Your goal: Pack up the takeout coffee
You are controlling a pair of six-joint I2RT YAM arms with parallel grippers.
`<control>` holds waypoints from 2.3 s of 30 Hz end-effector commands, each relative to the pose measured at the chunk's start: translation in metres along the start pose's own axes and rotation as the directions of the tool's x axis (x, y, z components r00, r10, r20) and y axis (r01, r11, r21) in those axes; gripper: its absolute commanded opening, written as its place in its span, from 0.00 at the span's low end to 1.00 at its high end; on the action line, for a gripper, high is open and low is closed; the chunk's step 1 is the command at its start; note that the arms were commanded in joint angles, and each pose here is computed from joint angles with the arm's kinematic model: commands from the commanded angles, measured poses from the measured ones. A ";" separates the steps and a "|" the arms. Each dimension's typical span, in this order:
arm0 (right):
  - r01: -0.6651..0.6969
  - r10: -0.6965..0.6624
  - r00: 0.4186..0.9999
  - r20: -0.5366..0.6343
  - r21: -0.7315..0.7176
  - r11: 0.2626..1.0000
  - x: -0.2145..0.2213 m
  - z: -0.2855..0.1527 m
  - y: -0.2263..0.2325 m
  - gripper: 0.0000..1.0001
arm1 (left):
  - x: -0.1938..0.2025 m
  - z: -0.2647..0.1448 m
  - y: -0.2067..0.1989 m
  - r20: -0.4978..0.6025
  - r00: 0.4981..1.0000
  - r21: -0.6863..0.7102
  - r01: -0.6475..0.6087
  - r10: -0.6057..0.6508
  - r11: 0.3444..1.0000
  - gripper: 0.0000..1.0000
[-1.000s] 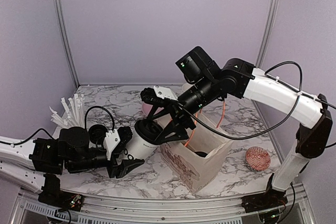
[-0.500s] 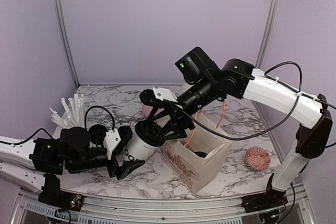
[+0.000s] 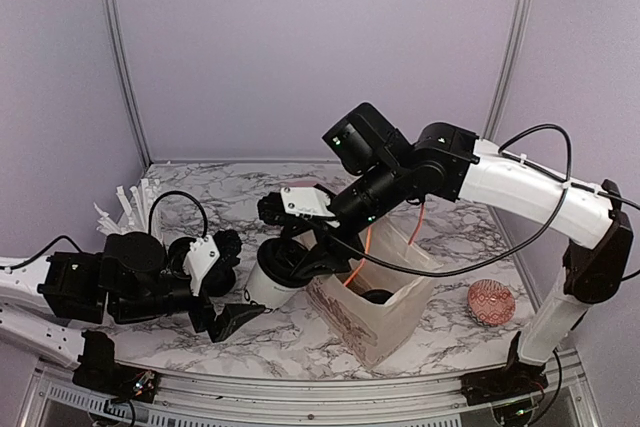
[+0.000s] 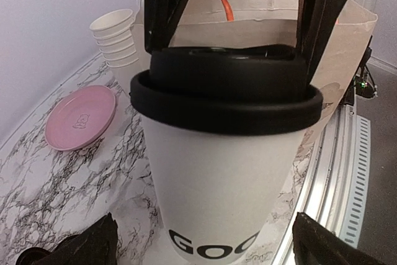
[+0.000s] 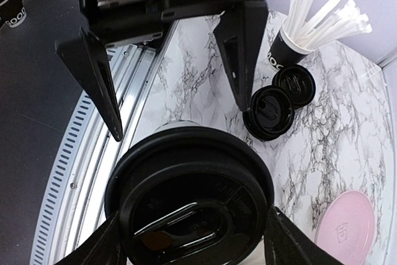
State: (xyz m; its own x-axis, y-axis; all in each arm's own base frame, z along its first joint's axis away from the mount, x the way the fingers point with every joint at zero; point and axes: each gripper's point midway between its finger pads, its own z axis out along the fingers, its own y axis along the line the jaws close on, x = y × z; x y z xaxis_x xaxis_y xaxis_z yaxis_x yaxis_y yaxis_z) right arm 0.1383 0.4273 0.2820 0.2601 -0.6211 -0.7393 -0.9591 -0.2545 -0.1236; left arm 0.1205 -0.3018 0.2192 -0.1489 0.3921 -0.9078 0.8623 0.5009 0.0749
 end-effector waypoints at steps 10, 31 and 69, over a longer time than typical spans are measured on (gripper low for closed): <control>0.237 -0.244 0.934 -0.262 -0.057 0.970 0.028 0.036 0.042 0.67 | -0.049 -0.080 0.060 0.115 0.991 -0.212 0.095 -0.072 0.973 0.99; 0.253 -0.254 0.967 0.000 -0.058 0.966 -0.018 -0.036 0.044 0.68 | -0.097 -0.059 0.082 0.115 0.993 -0.293 0.038 -0.005 0.955 0.99; 0.155 -0.187 0.975 0.122 0.234 0.960 -0.042 -0.110 -0.030 0.71 | -0.081 -0.043 0.087 0.114 0.989 -0.297 0.125 -0.095 0.947 0.99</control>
State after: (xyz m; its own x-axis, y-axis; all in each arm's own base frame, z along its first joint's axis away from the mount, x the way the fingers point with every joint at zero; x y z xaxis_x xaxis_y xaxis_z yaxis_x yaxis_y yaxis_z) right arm 0.1562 0.3843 0.3400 0.3686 -0.5198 -0.7707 -0.9273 -0.2635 -0.2658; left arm 0.1824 -0.2564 0.3183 -0.1754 0.2547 -0.9510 0.6656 0.7424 0.0761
